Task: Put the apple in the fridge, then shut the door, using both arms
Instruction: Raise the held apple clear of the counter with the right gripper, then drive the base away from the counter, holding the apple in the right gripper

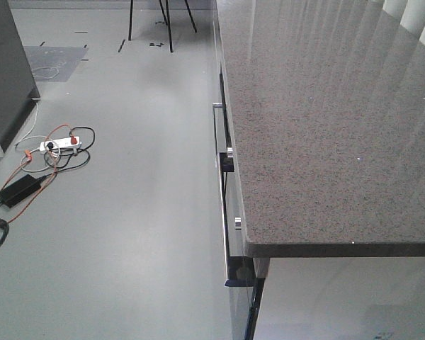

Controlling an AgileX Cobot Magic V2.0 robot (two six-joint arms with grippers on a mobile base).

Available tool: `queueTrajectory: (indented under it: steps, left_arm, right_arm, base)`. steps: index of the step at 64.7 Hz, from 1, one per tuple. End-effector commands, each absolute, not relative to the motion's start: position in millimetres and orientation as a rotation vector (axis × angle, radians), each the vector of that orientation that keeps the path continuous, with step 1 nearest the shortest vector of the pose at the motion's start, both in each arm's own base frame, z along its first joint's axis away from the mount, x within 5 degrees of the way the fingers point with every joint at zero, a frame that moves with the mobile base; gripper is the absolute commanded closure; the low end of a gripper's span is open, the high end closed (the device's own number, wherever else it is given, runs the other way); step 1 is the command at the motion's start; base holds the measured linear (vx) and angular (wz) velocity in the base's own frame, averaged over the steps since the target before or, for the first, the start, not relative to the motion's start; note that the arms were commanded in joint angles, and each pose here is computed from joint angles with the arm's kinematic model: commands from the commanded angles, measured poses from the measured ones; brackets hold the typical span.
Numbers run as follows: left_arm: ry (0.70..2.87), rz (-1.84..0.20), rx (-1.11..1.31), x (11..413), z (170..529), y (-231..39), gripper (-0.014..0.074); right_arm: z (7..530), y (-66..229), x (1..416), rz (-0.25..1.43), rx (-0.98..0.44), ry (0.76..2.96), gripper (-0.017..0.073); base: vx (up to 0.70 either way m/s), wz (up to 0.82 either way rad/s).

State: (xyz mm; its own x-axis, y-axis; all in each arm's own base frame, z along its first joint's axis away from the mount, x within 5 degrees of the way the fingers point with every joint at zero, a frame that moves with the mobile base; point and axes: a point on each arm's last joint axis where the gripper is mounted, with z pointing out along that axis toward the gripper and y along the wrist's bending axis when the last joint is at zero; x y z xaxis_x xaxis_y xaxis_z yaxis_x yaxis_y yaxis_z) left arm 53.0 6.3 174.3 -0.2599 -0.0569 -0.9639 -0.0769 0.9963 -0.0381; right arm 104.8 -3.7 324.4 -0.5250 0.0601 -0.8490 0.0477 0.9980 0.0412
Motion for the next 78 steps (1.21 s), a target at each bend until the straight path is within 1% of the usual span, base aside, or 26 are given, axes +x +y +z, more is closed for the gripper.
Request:
queueTrajectory:
  steps: [1, 59, 78]
  left_arm:
    - [1.775, 0.006, -0.081, 54.3, 174.7, 4.9, 0.0598]
    - [1.775, 0.006, -0.081, 54.3, 174.7, 4.9, 0.0598]
    - [1.775, 0.006, -0.081, 54.3, 174.7, 4.9, 0.0598]
  right_arm:
    - [338.9, -4.7, 107.2, 0.005, 0.077, 2.027, 0.0428]
    - [338.9, -4.7, 107.2, 0.005, 0.077, 2.027, 0.0428]
    - [338.9, -4.7, 107.2, 0.005, 0.077, 2.027, 0.0428]
  base:
    - [0.00, 0.00]
    - [0.00, 0.00]
    - [-0.01, 0.17]
